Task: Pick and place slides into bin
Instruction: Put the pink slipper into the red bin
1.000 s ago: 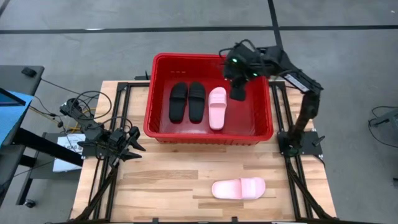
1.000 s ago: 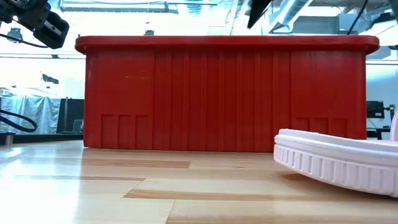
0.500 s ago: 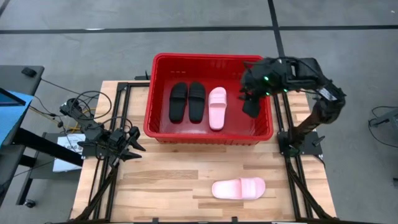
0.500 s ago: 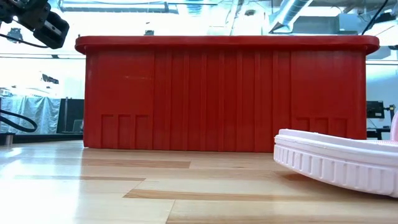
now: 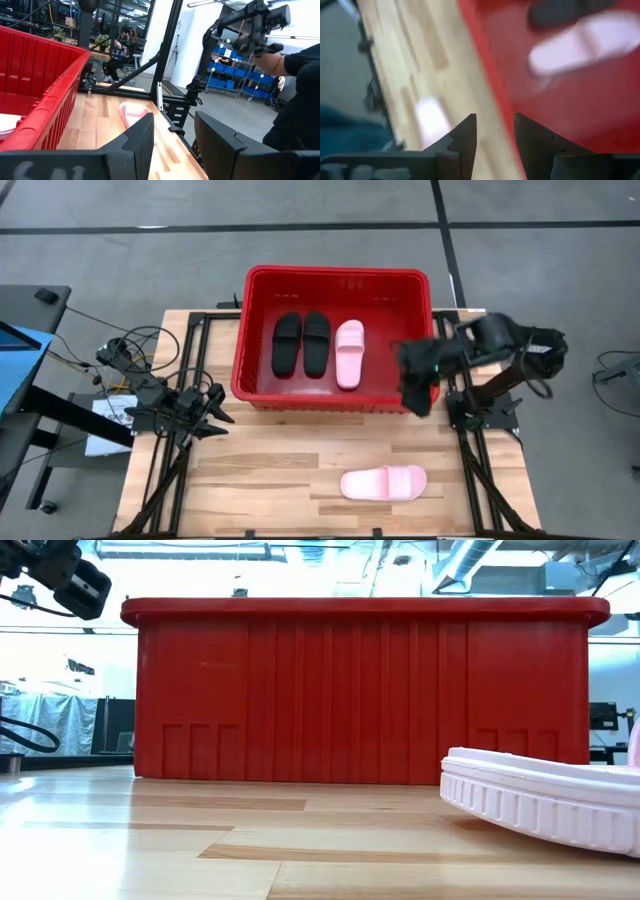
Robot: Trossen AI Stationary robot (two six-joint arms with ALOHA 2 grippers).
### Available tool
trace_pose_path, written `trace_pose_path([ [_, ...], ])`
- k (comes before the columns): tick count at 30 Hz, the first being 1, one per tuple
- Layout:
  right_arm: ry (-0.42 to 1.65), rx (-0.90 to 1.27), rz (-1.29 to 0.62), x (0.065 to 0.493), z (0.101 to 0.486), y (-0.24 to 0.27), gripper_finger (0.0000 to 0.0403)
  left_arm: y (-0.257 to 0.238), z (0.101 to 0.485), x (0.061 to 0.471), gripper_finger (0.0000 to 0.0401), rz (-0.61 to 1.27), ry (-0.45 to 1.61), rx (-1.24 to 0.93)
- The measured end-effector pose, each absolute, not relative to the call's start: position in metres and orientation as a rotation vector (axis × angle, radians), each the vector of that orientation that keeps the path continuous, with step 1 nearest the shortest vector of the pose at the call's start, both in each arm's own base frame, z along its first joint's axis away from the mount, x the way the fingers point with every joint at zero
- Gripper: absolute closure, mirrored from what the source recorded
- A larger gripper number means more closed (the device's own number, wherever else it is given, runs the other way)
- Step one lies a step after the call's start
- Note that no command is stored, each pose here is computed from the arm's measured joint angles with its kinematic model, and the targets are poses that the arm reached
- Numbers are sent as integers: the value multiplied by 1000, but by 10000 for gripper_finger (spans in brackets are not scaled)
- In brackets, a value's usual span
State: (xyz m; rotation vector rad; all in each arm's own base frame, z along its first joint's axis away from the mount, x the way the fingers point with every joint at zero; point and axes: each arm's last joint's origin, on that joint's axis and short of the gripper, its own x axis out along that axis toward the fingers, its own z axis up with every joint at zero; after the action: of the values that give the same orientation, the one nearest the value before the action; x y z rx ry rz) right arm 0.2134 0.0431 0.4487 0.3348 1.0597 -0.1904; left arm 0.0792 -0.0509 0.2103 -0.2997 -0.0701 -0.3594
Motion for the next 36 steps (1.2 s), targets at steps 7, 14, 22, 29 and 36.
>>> trace_pose_path([
  [7,1263,547,-218,180,406,76,282,-51,210,79,269,-359,-64,-297],
  [14,1293,732,-356,131,388,104,272,-51,210,79,269,-359,-63,-301],
  [22,1327,762,-557,98,341,134,260,-51,210,79,269,-360,-61,-309],
  [29,1312,821,-606,111,305,160,243,-51,210,79,269,-362,-60,-313],
  [36,1299,844,-702,129,275,175,231,-51,209,79,269,-363,-53,-309],
])
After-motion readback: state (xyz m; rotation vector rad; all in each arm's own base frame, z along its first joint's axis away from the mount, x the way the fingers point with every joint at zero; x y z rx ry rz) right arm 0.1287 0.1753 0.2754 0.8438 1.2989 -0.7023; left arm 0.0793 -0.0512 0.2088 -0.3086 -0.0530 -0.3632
